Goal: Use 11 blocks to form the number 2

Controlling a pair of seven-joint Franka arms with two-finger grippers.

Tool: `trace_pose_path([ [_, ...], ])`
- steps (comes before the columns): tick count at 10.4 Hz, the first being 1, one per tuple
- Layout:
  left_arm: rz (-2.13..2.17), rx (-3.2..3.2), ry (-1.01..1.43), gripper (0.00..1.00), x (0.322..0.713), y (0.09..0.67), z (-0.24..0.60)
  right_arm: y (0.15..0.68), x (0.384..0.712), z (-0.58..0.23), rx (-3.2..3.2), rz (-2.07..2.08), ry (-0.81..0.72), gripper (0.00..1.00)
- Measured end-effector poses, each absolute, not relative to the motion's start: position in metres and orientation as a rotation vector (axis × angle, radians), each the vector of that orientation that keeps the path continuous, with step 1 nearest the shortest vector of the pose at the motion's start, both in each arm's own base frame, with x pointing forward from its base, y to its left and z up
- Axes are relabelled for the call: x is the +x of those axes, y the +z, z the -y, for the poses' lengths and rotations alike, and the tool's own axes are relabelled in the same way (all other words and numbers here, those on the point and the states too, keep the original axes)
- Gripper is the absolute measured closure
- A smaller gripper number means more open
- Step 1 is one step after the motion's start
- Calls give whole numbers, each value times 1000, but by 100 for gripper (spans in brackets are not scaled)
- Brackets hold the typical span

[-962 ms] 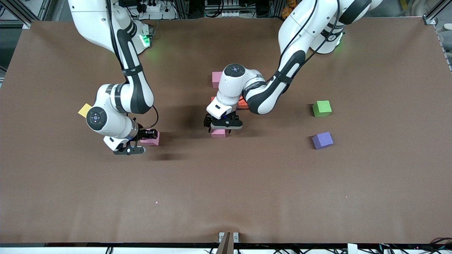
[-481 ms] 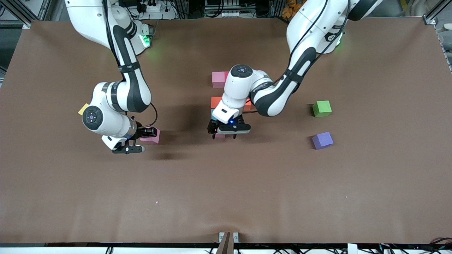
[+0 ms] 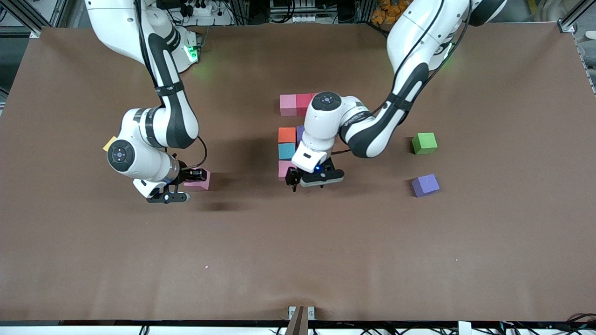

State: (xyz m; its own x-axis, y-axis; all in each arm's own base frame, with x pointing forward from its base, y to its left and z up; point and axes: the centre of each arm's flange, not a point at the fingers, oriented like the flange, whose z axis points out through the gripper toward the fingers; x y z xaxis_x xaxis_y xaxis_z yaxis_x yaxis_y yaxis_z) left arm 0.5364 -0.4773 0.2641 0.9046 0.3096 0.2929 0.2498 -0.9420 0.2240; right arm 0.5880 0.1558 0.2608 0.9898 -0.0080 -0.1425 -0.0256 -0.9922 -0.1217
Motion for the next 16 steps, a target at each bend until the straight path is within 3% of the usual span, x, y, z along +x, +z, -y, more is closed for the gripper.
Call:
trace_pose_path([
  [7,-526,3016,337,0,577,329,406,291,580,-244,-2993,-360,224,41],
  [16,-137,3198,67,0,619,376,270,309,553,-431,-2804,-1012,225,41],
])
